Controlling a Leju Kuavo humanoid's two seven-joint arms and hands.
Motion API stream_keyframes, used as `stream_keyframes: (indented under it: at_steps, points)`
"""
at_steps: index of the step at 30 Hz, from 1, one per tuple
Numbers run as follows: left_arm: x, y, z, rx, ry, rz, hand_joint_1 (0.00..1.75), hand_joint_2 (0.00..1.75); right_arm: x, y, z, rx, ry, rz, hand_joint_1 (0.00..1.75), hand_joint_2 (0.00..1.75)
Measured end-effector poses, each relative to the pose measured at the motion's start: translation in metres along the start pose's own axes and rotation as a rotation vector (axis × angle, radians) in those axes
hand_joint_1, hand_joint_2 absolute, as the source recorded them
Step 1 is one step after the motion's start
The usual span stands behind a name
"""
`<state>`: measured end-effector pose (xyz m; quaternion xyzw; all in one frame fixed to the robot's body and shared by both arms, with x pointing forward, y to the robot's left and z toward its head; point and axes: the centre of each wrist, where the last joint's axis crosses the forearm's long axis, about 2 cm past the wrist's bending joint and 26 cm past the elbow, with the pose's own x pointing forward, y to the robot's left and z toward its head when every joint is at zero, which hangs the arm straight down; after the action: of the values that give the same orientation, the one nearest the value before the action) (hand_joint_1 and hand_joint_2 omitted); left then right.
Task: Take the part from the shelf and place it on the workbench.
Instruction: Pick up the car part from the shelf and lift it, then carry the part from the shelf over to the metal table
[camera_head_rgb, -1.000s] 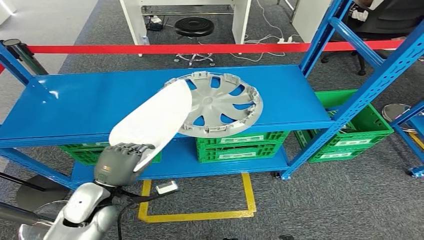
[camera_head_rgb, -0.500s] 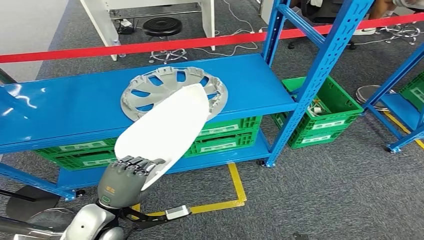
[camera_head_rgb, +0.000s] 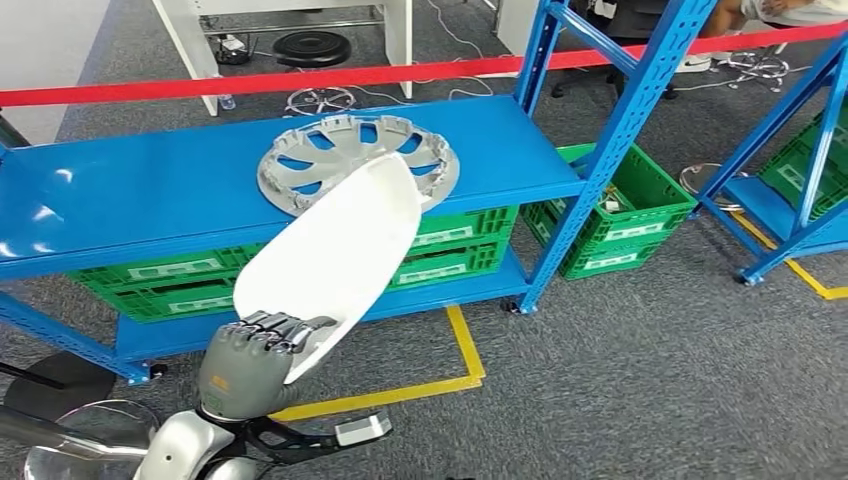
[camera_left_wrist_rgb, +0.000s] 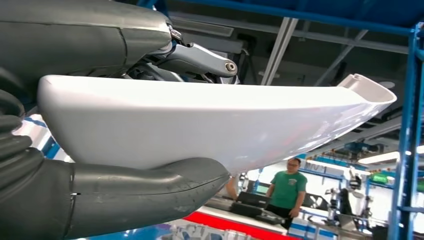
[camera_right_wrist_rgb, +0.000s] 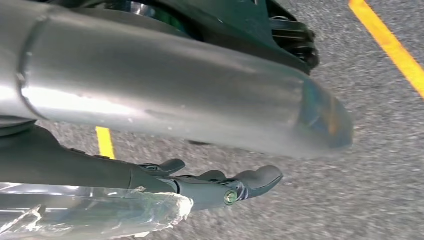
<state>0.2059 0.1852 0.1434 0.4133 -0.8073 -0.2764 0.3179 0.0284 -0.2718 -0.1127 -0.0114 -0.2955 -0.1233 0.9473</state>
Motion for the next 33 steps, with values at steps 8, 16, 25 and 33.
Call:
stream_keyframes:
  at_steps: [8,16,25,33]
  points:
    - [0.0013,-0.0006,-0.0042,0.016,0.0,0.015,1.75,1.75,0.001,0.0012,-0.0006,-0.006,0.005,-0.025,0.0,0.0]
    - [0.001,-0.0016,-0.0038,0.012,0.0,0.016,1.75,1.75,-0.0021,0.0047,0.0013,-0.004,0.014,-0.039,0.0,0.0]
    - [0.001,-0.0032,-0.0057,0.025,0.017,0.044,1.75,1.75,-0.004,0.0051,0.0024,-0.019,0.012,-0.064,0.0,0.0]
    - [-0.0015,-0.0085,-0.0058,0.035,0.057,0.091,1.75,1.75,-0.0052,0.0045,0.0031,-0.043,0.001,-0.095,0.0,0.0]
